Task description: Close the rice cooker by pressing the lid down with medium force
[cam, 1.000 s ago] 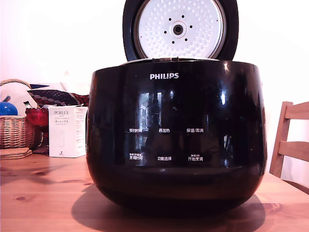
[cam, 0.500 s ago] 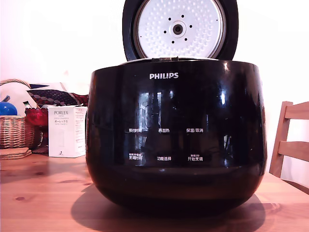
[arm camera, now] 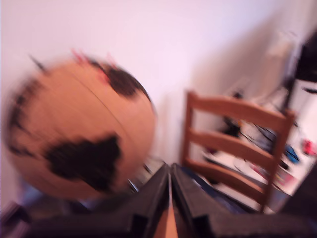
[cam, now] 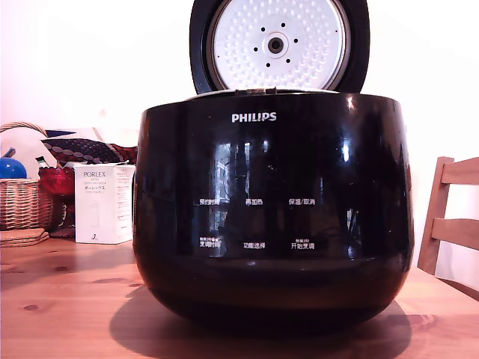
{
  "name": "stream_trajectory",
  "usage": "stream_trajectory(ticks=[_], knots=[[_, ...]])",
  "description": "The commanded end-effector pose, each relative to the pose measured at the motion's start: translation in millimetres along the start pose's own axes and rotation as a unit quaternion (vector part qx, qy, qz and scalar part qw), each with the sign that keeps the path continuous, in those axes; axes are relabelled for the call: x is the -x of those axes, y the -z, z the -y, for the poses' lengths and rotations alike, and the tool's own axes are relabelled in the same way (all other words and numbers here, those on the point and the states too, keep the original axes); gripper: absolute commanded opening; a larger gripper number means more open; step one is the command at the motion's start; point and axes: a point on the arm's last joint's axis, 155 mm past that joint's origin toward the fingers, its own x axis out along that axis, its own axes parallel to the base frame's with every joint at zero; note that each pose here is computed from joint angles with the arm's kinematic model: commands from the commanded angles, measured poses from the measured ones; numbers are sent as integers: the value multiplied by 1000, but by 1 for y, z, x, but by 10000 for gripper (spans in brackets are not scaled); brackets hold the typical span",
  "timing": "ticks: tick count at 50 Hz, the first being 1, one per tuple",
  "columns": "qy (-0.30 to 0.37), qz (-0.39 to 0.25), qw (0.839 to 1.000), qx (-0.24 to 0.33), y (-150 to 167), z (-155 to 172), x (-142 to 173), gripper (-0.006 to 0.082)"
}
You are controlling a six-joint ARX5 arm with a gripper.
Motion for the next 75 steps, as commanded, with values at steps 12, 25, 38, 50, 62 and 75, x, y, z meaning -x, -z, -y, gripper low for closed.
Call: stream_trajectory(ticks=[12, 25, 38, 50, 62, 75], knots=[[44, -50, 996, 54, 32, 14, -11, -20], [99, -111, 984, 103, 57, 41, 2, -20], [158, -196, 952, 173, 87, 82, 24, -20], [179, -257, 932, 185, 111, 109, 37, -20], [150, -286, 930, 176, 124, 109, 36, -20], [120, -309, 928, 169, 141, 98, 26, -20]])
